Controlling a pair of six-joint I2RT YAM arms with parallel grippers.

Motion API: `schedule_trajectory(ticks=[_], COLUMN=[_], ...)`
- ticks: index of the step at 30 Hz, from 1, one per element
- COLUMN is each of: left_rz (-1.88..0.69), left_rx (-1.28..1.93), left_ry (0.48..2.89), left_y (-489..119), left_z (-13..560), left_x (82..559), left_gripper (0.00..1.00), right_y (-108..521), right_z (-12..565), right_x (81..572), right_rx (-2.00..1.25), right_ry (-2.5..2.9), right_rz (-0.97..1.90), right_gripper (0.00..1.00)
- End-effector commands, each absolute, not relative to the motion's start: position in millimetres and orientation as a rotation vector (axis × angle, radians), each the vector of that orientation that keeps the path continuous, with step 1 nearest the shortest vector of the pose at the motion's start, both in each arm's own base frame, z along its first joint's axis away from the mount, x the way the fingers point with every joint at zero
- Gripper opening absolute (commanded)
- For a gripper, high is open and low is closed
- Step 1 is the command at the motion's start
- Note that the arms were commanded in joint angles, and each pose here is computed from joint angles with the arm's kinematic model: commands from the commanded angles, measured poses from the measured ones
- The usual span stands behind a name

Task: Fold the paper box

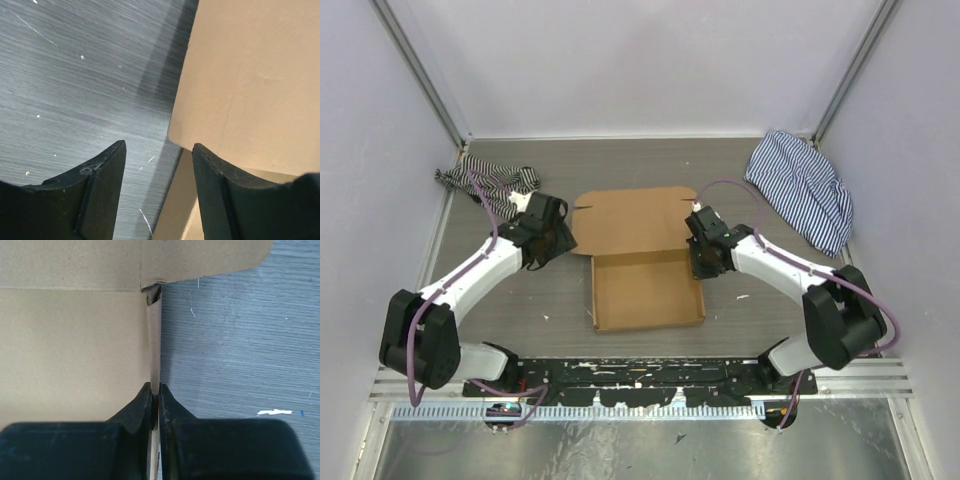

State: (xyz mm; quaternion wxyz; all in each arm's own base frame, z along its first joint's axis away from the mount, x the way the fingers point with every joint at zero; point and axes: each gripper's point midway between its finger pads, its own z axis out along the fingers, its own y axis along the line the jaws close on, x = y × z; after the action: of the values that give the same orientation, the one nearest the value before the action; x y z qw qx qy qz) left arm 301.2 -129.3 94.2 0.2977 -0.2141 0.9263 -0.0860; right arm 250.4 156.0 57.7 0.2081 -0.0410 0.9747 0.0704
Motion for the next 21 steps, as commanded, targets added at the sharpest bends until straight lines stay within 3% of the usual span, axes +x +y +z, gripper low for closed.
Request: schedule_trajectory(ticks=[1, 8, 12, 15, 21], left_rz=[-0.32, -0.338, -0.44, -0.48, -0.522], left_rx=[-0.601, -0.63, -0.645, -0.659, -0.666], left_ry=[2.415, 2.417, 2.417, 2.423, 2.45], left_y=[-123, -109, -115, -117, -125], left_z=[107, 107, 104, 99, 91], left_x=[313, 316, 322, 328, 337], left_gripper=[0.63, 0.65, 0.65, 0.65, 0.65], right_y=[173, 188, 179, 157, 90], right_z=[69, 109, 162, 193, 190], right_x=[274, 278, 303, 337, 408], right_rx=[-0.061, -0.031, 0.002, 0.074, 0.239], right_ry=[2.645, 2.566, 2.447, 2.386, 2.342], right_rz=[0.203, 0.302, 0.259, 0.282, 0.471], right_gripper=[0.16, 0.55, 0.68, 0.99, 1.0])
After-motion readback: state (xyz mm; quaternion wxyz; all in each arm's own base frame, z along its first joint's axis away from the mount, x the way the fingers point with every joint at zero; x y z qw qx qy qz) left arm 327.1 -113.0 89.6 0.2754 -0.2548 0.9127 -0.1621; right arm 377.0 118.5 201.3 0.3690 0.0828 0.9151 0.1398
